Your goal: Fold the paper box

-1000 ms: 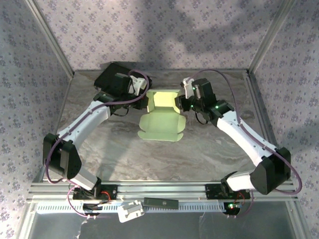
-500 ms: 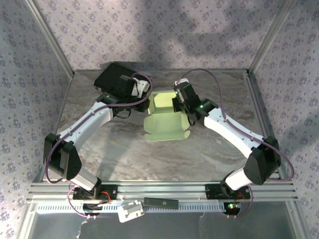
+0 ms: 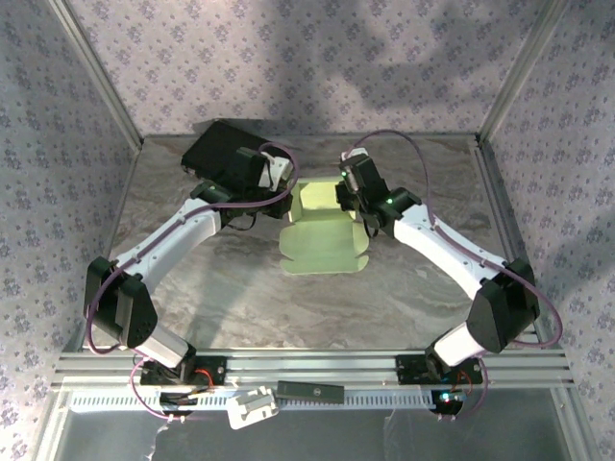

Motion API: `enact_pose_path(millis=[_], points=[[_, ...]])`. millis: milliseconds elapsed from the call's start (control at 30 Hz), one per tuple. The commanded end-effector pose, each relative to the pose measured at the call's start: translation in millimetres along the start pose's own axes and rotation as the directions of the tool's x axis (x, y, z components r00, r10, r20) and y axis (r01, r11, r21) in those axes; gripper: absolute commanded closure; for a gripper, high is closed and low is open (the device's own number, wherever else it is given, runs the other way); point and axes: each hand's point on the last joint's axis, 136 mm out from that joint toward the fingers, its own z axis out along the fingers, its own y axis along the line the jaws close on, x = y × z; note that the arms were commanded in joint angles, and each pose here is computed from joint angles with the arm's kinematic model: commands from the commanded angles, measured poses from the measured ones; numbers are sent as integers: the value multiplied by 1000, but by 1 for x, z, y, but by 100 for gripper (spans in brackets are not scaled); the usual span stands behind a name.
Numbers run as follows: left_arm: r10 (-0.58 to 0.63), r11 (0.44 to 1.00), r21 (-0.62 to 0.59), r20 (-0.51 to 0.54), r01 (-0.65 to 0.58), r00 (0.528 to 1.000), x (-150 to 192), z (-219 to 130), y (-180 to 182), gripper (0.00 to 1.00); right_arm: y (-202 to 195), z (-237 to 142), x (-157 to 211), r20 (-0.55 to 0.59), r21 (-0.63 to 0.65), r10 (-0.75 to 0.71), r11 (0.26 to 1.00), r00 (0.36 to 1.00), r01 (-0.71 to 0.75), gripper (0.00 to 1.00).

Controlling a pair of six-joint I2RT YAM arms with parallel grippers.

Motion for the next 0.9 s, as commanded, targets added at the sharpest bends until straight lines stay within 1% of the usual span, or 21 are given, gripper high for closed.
enact_pose_path(millis=[0, 133, 167, 300, 367, 433, 467, 500, 567, 667, 733, 767, 800, 867], points=[[25, 999, 40, 74, -28, 997, -22, -20, -17, 100, 1, 5, -8, 17, 12, -11, 1000, 1000, 11, 88], [21, 1000, 14, 72, -22, 997, -23, -20, -16, 100, 0, 5, -6, 9, 65, -37, 997, 999, 37, 96], [23, 1000, 1, 70, -23, 997, -23, -20, -15, 100, -2, 5, -5, 5, 100, -51, 994, 999, 51, 100], [24, 998, -51, 67, -21, 997, -24, -20, -14, 100, -6, 5, -2, -22, 226, -98, 969, 995, 100, 100], [20, 998, -63, 70, -15, 997, -25, -20, -13, 100, -5, 4, -2, -24, 242, -106, 964, 994, 108, 100], [10, 997, -78, 74, -4, 997, -25, -20, -10, 100, 0, 2, -2, -22, 214, -103, 971, 994, 106, 100], [3, 996, -87, 76, 3, 997, -25, -20, -9, 100, 5, 1, -1, -20, 177, -100, 979, 995, 102, 98], [-2, 995, -99, 81, 10, 997, -26, -20, -7, 100, 10, -1, 0, -19, 130, -97, 987, 995, 99, 89], [-17, 992, -122, 88, 27, 996, -27, -21, -2, 100, 24, -4, 7, -25, 20, -88, 996, 996, 89, 77], [-50, 984, -164, 98, 65, 994, -26, -22, 7, 100, 34, -8, 21, -35, -82, -56, 995, 998, 53, 63], [-70, 982, -170, 105, 87, 992, -26, -21, 11, 100, 38, -8, 32, -43, -123, -41, 992, 998, 35, 58], [-76, 982, -167, 107, 93, 991, -25, -20, 13, 100, 40, -8, 32, -35, -138, -29, 990, 999, 24, 57], [-78, 982, -165, 104, 95, 992, -25, -19, 13, 100, 40, -3, 48, -63, -142, -32, 990, 998, 23, 56], [-82, 981, -165, 96, 97, 992, -24, -17, 13, 100, 41, -1, 51, -69, -144, -24, 990, 997, 14, 56]])
